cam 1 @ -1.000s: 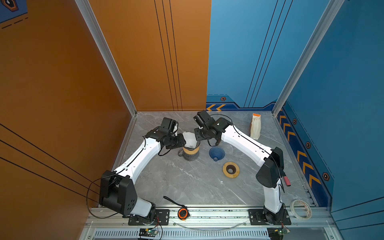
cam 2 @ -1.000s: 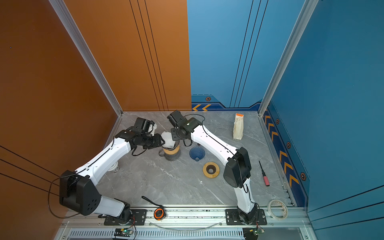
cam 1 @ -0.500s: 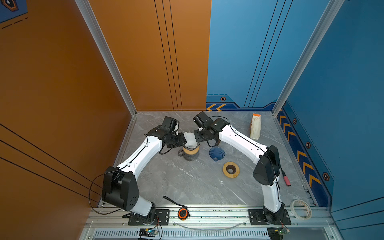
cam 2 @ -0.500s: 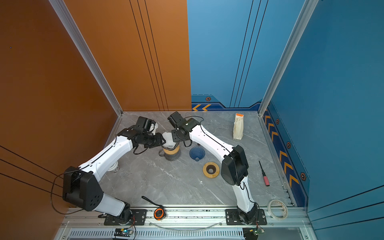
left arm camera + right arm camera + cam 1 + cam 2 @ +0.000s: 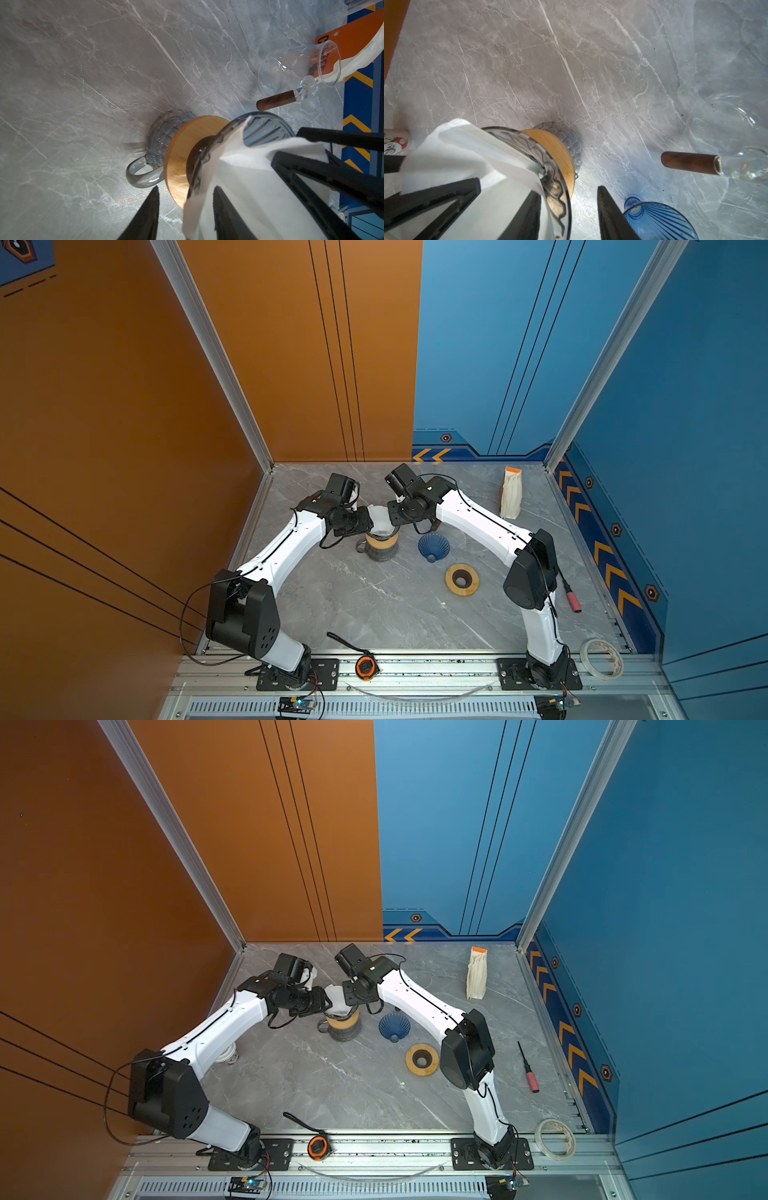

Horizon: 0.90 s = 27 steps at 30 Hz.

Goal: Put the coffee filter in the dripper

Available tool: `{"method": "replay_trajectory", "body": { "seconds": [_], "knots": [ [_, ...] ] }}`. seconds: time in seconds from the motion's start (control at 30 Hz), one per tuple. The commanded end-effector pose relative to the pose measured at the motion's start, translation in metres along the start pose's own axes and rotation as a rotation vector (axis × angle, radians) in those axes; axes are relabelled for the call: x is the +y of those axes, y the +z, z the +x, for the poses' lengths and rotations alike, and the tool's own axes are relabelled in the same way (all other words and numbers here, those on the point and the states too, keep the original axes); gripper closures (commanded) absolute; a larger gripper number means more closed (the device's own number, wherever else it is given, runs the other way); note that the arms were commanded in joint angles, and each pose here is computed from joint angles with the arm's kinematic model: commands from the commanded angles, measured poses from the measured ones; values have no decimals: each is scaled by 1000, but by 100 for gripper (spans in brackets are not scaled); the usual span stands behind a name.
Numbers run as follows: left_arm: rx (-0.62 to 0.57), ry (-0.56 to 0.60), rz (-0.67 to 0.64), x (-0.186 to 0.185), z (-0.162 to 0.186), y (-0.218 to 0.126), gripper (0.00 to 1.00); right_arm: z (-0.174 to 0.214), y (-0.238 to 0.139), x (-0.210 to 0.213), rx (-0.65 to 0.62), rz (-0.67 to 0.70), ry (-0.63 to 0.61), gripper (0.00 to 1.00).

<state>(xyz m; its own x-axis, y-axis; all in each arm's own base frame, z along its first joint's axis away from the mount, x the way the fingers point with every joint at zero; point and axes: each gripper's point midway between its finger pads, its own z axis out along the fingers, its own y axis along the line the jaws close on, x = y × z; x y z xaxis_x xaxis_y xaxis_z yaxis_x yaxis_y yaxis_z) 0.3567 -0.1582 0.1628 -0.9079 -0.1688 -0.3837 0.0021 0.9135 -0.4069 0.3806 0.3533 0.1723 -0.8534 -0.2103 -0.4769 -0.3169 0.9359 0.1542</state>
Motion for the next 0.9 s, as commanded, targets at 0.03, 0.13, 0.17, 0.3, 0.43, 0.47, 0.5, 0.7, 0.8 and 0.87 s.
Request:
{"method": "replay_trajectory", "body": {
  "seconds": [0.03, 0.13, 0.17, 0.3, 0.43, 0.47, 0.5, 0.7, 0.8, 0.87],
  "knots": [
    [9, 11, -10, 4, -2, 4, 56, 9, 8, -5, 50, 17, -13, 57],
    [10, 10, -9, 3, -3, 5, 56, 10, 8, -5, 53, 20, -14, 57],
    [10, 8, -9, 3, -3, 5, 56, 10, 9, -6, 54, 21, -13, 57],
    [3, 9, -11, 3, -5, 3, 56, 10, 11, -6, 58, 19, -13, 57],
    [2, 9, -18, 4, -4, 2, 56, 9, 11, -5, 56, 14, -15, 56],
    [2, 9, -22, 5, -4, 2, 56, 9, 10, -4, 56, 13, -16, 55],
    [2, 8, -28, 6, -4, 2, 56, 9, 11, -6, 57, 16, -14, 54],
    [5, 9, -35, 7, -4, 1, 55, 13, 17, -9, 78, 19, -9, 53],
    [4, 5, -33, 7, -4, 0, 55, 13, 17, -8, 82, 9, -6, 53],
    [3, 6, -31, 6, -4, 0, 55, 11, 15, -7, 74, 3, -6, 53]
  ]
}}
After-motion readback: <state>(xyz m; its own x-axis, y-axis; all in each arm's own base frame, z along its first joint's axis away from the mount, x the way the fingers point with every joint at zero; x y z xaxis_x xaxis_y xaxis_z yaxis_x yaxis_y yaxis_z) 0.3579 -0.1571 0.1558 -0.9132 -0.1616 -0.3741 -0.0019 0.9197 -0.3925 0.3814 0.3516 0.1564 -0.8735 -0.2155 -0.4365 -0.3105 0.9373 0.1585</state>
